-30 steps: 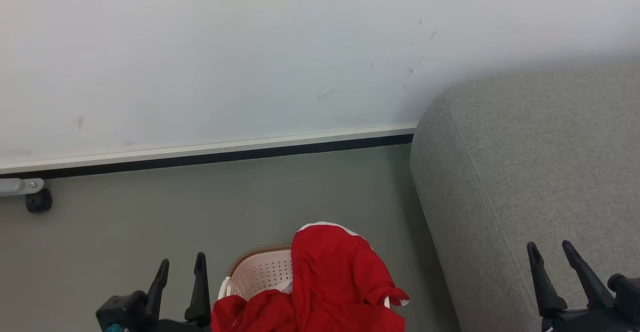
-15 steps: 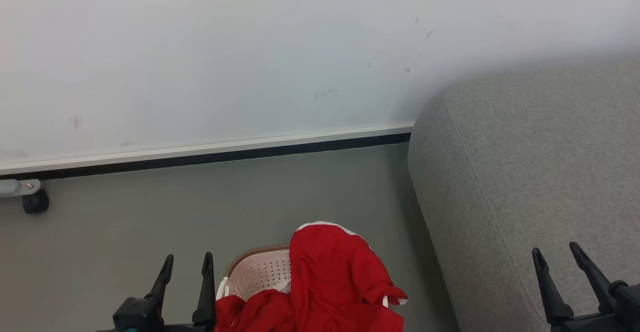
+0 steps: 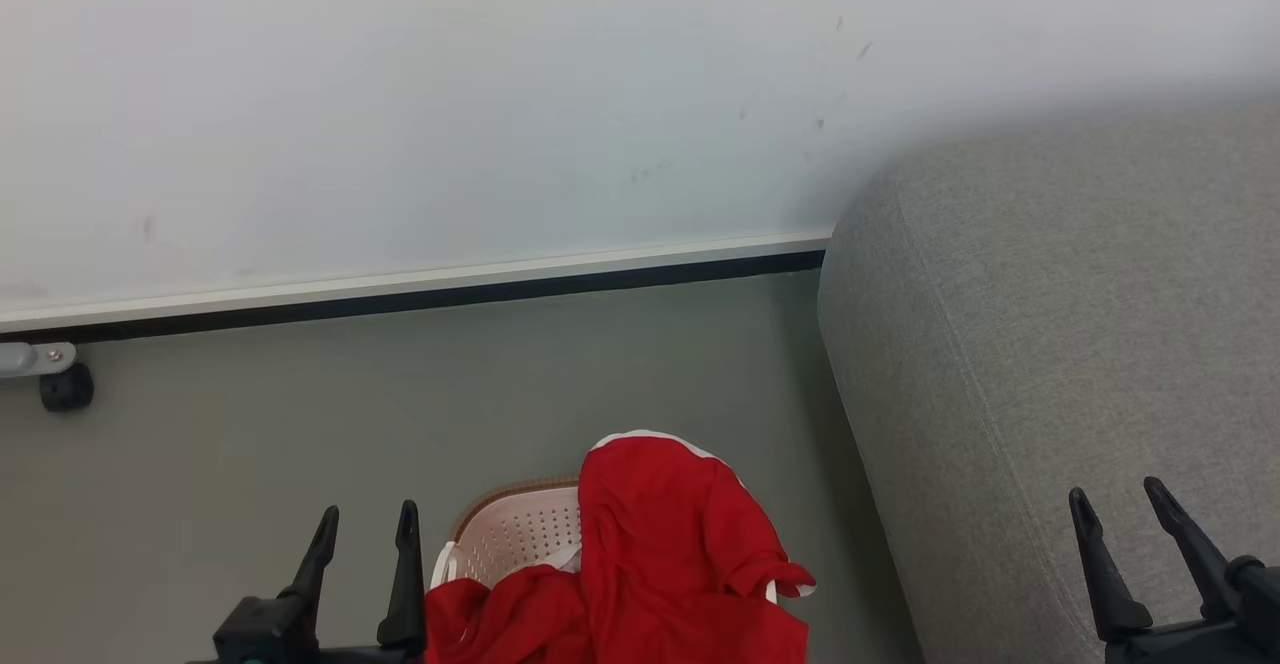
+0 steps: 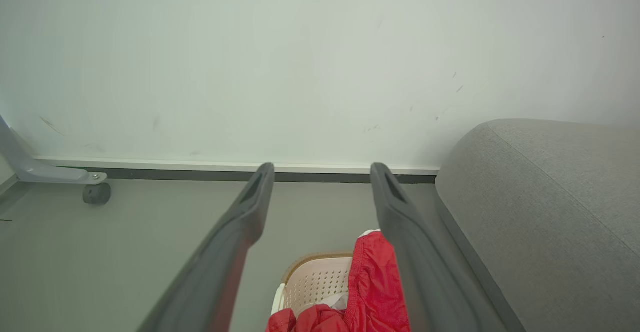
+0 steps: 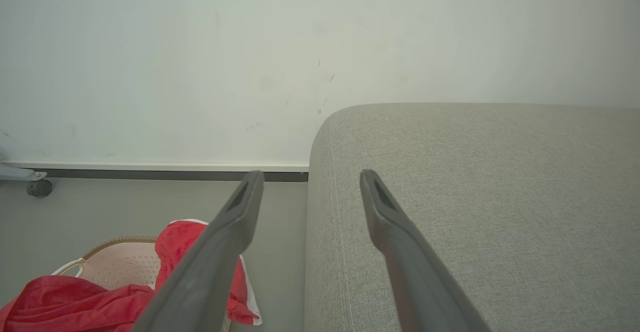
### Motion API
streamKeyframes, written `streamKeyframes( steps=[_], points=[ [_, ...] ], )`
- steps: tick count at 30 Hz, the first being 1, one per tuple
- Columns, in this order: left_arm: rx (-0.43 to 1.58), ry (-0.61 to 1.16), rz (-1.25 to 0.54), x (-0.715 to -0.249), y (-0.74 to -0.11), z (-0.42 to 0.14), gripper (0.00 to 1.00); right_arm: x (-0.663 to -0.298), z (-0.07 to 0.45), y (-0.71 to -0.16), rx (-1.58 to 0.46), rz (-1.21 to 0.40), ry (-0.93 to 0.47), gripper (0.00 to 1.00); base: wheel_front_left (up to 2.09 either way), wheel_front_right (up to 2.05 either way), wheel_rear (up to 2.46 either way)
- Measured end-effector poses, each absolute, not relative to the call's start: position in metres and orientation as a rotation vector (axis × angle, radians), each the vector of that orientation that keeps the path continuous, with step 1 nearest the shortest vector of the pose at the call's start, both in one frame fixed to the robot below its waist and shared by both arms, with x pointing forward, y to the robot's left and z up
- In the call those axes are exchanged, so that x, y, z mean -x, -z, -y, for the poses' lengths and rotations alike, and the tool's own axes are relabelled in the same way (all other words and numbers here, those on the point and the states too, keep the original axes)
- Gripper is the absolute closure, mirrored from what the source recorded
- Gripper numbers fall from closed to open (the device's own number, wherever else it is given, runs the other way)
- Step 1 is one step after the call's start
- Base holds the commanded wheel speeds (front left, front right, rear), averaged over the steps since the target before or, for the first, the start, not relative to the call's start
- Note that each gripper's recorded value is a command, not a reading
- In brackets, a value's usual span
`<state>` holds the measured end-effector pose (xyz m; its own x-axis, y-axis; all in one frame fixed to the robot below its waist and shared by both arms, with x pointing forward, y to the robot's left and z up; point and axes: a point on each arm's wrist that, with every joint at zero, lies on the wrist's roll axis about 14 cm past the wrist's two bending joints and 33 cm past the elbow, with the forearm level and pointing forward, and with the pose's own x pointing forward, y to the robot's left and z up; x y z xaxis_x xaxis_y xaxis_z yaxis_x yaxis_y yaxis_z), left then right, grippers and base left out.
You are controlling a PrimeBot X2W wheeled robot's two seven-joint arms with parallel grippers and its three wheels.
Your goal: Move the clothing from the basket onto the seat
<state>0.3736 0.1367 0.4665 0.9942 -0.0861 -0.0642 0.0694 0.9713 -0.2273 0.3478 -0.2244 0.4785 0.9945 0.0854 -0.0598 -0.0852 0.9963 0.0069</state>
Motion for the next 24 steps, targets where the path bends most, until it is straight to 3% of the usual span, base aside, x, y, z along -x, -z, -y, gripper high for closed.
streamKeyframes(
  steps=[15, 24],
  points=[
    [0.217, 0.171, -0.118, -0.404, -0.449, -0.100, 0.00, -0.376, 0.238, -0.480, 0.005, -0.055, -0.071, 0.00, 0.00, 0.00, 0.00],
    [0.177, 0.184, -0.377, -0.420, -0.376, -0.089, 0.00, -0.404, 0.224, -0.478, -0.013, -0.044, -0.126, 0.00, 0.00, 0.00, 0.00]
  ],
)
